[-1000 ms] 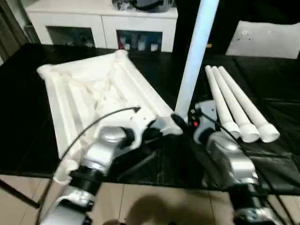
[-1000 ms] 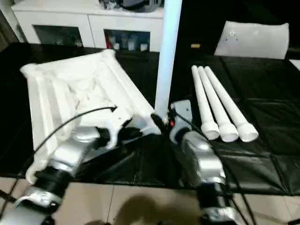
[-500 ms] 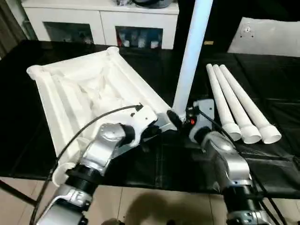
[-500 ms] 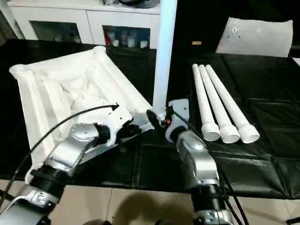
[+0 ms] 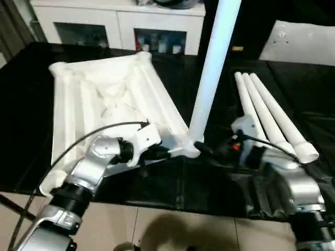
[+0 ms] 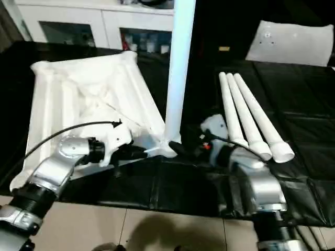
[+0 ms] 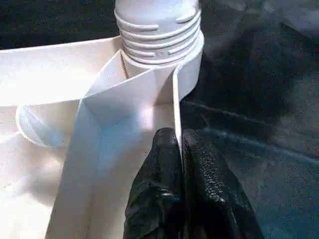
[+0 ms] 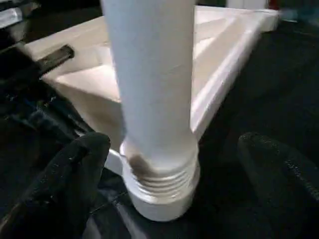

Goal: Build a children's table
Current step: Rotate leg to tighten

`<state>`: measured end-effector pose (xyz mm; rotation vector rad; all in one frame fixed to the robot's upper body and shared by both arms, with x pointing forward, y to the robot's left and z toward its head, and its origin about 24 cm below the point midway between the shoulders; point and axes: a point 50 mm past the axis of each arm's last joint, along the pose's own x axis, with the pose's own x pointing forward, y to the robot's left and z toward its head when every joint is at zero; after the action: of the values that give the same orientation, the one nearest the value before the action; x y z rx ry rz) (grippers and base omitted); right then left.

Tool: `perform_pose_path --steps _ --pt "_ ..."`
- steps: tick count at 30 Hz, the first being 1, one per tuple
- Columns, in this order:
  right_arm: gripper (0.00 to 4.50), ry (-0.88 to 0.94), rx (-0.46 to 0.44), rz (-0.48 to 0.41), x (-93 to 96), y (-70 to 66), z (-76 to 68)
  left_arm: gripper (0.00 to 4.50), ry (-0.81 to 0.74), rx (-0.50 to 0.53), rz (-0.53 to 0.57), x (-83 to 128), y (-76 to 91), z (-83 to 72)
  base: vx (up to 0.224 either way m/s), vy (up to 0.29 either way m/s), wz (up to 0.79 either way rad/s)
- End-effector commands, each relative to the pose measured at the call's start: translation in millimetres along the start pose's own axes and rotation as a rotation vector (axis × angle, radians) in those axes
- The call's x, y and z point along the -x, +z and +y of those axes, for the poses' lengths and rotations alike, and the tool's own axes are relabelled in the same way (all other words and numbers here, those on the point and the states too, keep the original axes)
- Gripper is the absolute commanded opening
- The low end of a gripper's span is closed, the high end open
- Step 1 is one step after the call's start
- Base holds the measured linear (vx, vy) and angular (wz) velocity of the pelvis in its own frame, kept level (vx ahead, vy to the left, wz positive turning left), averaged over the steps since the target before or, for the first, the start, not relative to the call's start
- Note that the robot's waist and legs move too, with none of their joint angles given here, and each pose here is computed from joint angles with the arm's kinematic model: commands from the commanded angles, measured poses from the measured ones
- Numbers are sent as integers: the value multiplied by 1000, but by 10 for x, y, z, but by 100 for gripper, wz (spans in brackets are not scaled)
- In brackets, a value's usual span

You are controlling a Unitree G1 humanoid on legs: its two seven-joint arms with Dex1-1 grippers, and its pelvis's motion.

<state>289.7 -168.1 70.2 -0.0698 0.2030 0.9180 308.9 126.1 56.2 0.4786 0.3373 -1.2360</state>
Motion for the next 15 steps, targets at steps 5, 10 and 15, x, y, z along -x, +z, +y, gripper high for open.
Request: perform_pose_path --steps 5,10,15 --pt "449 157 104 85 25 47 -16 0 -200 -83 43 56 -44 -55 0 0 0" --pt "449 302 156 161 -41 -14 61 0 -337 -146 70 84 -40 -82 0 0 0" --pt "449 346 179 171 -118 -39 80 0 -380 -175 80 76 -27 -76 0 0 0"
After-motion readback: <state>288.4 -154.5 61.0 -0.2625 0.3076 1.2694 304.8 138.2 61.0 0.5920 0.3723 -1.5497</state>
